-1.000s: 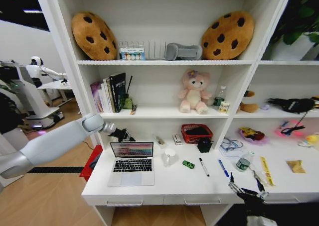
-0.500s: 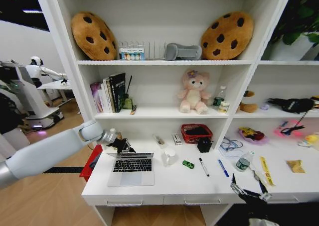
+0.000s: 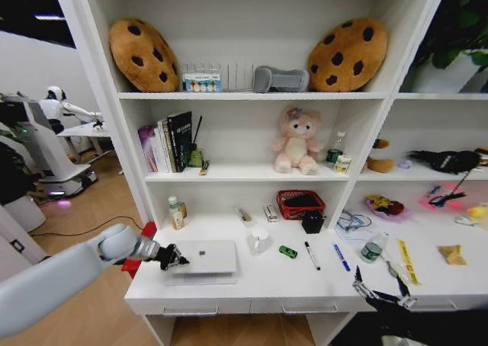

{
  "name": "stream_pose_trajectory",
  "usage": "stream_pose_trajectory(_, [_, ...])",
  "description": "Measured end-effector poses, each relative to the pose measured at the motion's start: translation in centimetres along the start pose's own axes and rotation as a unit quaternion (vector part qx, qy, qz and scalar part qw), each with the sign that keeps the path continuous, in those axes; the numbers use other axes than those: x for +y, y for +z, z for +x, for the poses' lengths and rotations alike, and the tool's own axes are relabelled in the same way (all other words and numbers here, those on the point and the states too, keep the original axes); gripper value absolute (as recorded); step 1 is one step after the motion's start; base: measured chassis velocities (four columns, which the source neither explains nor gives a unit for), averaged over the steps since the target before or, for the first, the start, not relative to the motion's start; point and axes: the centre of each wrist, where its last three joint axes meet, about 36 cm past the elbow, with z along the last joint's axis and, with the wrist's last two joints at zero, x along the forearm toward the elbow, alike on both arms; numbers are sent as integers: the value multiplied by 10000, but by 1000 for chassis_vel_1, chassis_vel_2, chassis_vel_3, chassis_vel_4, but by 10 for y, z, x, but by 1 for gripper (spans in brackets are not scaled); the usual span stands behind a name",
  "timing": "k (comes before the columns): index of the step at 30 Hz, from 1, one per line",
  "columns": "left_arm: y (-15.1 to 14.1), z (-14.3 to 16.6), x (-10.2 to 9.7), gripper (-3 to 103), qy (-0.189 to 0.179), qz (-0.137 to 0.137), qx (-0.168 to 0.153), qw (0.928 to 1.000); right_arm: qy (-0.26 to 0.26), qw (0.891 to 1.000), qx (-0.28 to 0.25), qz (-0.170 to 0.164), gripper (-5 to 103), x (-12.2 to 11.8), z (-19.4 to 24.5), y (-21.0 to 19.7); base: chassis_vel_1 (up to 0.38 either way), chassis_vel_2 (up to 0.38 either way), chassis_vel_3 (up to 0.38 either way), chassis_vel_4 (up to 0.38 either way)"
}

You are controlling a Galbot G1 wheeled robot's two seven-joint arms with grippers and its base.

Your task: Organize the objects on the table.

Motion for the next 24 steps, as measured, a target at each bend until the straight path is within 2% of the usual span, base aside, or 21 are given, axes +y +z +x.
stream_pose_trajectory(2, [12, 14, -19, 0, -500, 377, -79, 9980, -16, 10000, -15, 7, 100, 2, 0, -3, 0, 0, 0, 0])
stream_pose_trajectory(3, [12, 14, -19, 0, -500, 377, -79, 9980, -16, 10000, -15, 7, 100, 2, 0, -3, 0, 0, 0, 0])
stream_pose_trajectory(4, [17, 21, -29, 0, -850, 649, -172, 9941, -27, 10000, -23, 10, 100, 3, 0, -5, 0, 0, 0, 0])
stream_pose_trajectory(5, [22, 32, -37, 0, -1545, 1078, -341, 9815, -46, 10000, -28, 13, 100, 4, 0, -7, 0, 0, 0, 0])
stream_pose_trajectory(6, [22, 32, -37, 0, -1545, 1078, -341, 9815, -46, 10000, -28, 13, 100, 4, 0, -7, 0, 0, 0, 0])
stream_pose_trajectory(7, [24, 36, -40, 0, -2020, 1365, -477, 9687, -59, 10000, -36, 21, 100, 5, -1, -9, 0, 0, 0, 0])
stream_pose_trajectory(8, [25, 35, -42, 0, -2266, 1539, -535, 9603, -57, 10000, -43, 29, 100, 5, -1, -10, 0, 0, 0, 0])
stream_pose_trajectory(9, [27, 32, -45, 0, -2840, 2077, -625, 9340, -32, 10000, -59, 52, 100, 4, 1, -13, 0, 0, 0, 0])
stream_pose_trajectory(10, [27, 32, -45, 0, -2840, 2077, -625, 9340, -32, 10000, -59, 52, 100, 4, 1, -13, 0, 0, 0, 0])
stream_pose_trajectory(12, [22, 32, -42, 0, -3711, 2881, -705, 8799, -9, 9999, -102, 65, 100, 3, 0, -20, 0, 0, 0, 0])
stream_pose_trajectory(13, [16, 32, -39, -1, -4158, 3364, -776, 8414, -24, 9999, -135, 75, 100, 2, -2, -25, 0, 0, 0, 0])
stream_pose_trajectory(14, [12, 32, -38, 4, -4427, 3657, -812, 8147, -35, 9998, -163, 83, 100, 1, -4, -28, 0, 0, 0, 0])
stream_pose_trajectory(15, [12, 32, -38, 4, -4427, 3657, -812, 8147, -35, 9998, -163, 83, 100, 1, -4, -28, 0, 0, 0, 0])
stream_pose_trajectory(16, [9, 33, -38, 10, -4577, 3811, -817, 7991, -43, 9998, -177, 88, 100, 1, -5, -30, 0, 0, 0, 0])
stream_pose_trajectory(17, [1, 36, -38, 15, -5015, 4166, -726, 7547, -67, 9997, -197, 85, 100, -1, -8, -35, 0, 0, 0, 0])
stream_pose_trajectory(19, [-12, 43, -40, 26, -5532, 4587, -645, 6924, -102, 9997, -188, 75, 100, -1, -13, -43, 0, 0, 0, 0])
stream_pose_trajectory(20, [-12, 43, -40, 26, -5532, 4587, -645, 6924, -102, 9997, -188, 75, 100, -1, -13, -43, 0, 0, 0, 0])
stream_pose_trajectory(21, [-17, 49, -43, 26, -5706, 4757, -626, 6665, -127, 9998, -172, 51, 100, -1, -14, -47, 0, 0, 0, 0])
stream_pose_trajectory(22, [-22, 58, -47, 31, -5892, 4926, -616, 6375, -163, 9998, -133, 5, 100, 0, -17, -51, 0, 0, 0, 0])
stream_pose_trajectory(23, [-22, 58, -47, 31, -5892, 4926, -616, 6375, -163, 9998, -133, 5, 100, 0, -17, -51, 0, 0, 0, 0])
stream_pose_trajectory(24, [-26, 67, -53, 37, -6017, 5032, -637, 6170, -210, 9997, -107, -23, 100, 0, -19, -55, 0, 0, 0, 0])
